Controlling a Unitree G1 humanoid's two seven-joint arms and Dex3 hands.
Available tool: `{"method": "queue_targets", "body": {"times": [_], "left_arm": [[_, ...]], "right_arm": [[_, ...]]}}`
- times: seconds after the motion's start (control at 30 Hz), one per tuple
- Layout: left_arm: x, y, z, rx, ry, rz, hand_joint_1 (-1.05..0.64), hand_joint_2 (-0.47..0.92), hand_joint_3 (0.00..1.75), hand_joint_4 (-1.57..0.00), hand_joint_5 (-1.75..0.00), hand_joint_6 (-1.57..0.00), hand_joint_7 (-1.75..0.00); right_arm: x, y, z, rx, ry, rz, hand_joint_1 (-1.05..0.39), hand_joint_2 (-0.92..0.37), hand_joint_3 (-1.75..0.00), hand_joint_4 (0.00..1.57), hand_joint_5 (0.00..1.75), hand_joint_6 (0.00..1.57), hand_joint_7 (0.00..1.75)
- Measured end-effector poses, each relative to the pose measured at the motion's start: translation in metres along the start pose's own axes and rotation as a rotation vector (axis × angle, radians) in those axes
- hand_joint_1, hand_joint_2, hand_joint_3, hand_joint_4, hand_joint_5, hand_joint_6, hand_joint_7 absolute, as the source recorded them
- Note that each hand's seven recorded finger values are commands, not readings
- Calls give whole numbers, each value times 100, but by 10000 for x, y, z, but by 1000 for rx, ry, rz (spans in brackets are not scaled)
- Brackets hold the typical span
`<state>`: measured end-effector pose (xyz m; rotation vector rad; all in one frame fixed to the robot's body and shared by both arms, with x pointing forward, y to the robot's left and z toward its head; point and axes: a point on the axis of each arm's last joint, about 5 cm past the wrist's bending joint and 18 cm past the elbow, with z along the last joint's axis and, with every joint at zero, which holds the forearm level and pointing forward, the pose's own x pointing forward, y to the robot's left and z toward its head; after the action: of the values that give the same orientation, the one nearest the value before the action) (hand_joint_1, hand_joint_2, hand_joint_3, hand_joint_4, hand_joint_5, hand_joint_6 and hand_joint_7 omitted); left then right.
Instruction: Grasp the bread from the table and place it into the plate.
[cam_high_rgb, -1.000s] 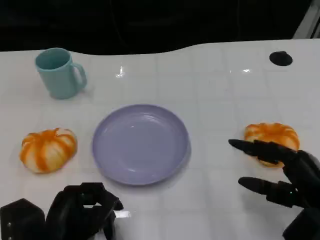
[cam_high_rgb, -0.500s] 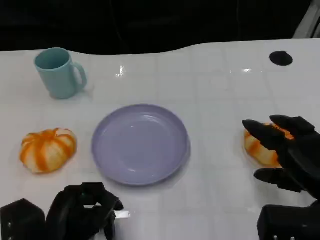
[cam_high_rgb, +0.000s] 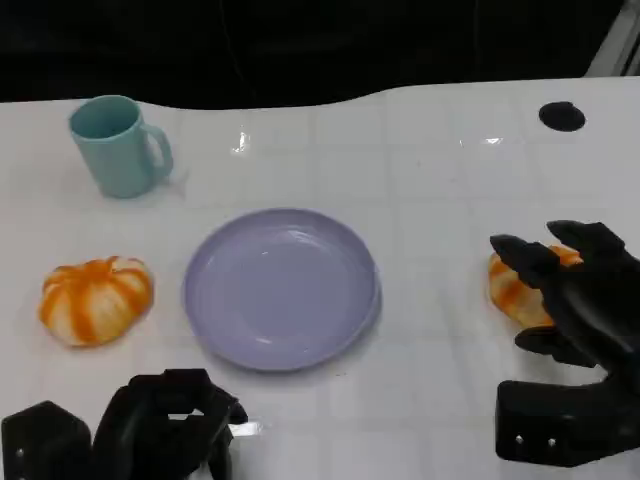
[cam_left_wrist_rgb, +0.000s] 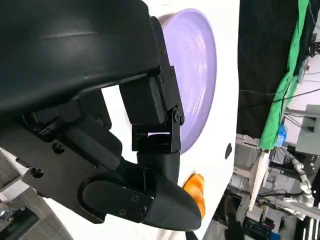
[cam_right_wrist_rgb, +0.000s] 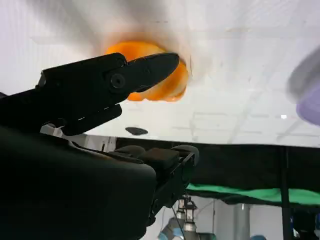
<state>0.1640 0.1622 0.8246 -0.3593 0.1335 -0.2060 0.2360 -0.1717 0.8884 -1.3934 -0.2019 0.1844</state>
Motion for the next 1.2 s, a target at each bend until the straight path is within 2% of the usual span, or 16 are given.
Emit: {"method": "queue_targets", "body": {"times": [0.33, 0.57, 0.67, 0.7, 0.77, 0.83, 0.87, 0.9, 0.93, 1.0, 1.03, 1.07, 1.1, 1.13, 1.17, 1.2], "left_arm": [[-7, -6, -8, -2, 0, 3, -105, 62, 42, -157, -122, -149, -62], [-11, -6, -10, -3, 1, 4, -105, 62, 43, -157, -121, -148, -63], [-12, -6, -9, -2, 0, 4, -105, 62, 43, -157, -121, -148, -63], [-11, -7, -7, -2, 0, 4, -105, 62, 43, -157, -122, -148, -63], [-13, -7, -5, -1, -2, 4, -105, 61, 43, -157, -122, -148, -64], [-15, -8, -5, -1, -2, 4, -105, 61, 43, -157, -122, -148, -64], [-15, -8, -4, -1, -3, 4, -105, 61, 44, -157, -122, -147, -64], [-16, -8, -2, -1, -4, 4, -105, 61, 44, -157, -122, -147, -64], [-16, -9, 0, 0, -5, 4, -105, 61, 44, -157, -122, -147, -64], [-15, -11, 9, 2, -10, 2, -105, 61, 44, -157, -121, -147, -64], [-15, -11, 11, 2, -11, 2, -105, 61, 44, -157, -121, -147, -64], [-15, -12, 13, 3, -12, 2, -105, 61, 44, -157, -121, -147, -64], [-16, -12, 15, 3, -13, 2, -105, 61, 44, -157, -121, -147, -64], [-16, -13, 17, 3, -14, 1, -105, 61, 44, -157, -121, -147, -64], [-16, -13, 18, 3, -14, 1, -105, 61, 44, -157, -121, -147, -64], [-16, -12, 17, 3, -14, 2, -105, 61, 44, -157, -121, -147, -64]], "right_arm": [[202, 167, -103, -34, 46, 59, -49, -86, 0, 2, 34, 29, 1], [259, 252, -113, -19, 73, 95, -50, -87, -1, 7, 33, 28, 1], [291, 270, -125, -30, 77, 99, -48, -89, -1, 18, 33, 34, 3], [304, 272, -127, -32, 77, 97, -43, -89, 0, 35, 28, 45, 3], [316, 291, -128, -22, 77, 83, -39, -89, 0, 52, 19, 55, 3], [325, 310, -120, 0, 76, 64, -28, -90, -1, 87, 28, 77, 8], [323, 324, -116, 13, 73, 49, -26, -90, -1, 95, 31, 83, 9], [320, 338, -114, 24, 68, 30, -22, -91, -2, 101, 49, 92, 10], [320, 345, -114, 36, 64, 10, -20, -91, -3, 96, 85, 104, 9], [322, 352, -115, 71, 52, -23, -19, -92, -2, 91, 120, 119, 10], [319, 356, -114, 86, 44, -35, -17, -92, -6, 88, 148, 127, 14], [315, 362, -112, 103, 34, -50, -17, -92, -7, 86, 160, 129, 17], [312, 366, -108, 114, 23, -64, -16, -89, -14, 88, 167, 113, 67], [308, 373, -107, 119, 13, -79, -15, -79, -35, 90, 172, 88, 130], [304, 382, -106, 123, 3, -95, -15, -68, -55, 91, 173, 79, 152], [300, 390, -105, 124, -5, -107, -16, -61, -67, 90, 174, 74, 163]]}}
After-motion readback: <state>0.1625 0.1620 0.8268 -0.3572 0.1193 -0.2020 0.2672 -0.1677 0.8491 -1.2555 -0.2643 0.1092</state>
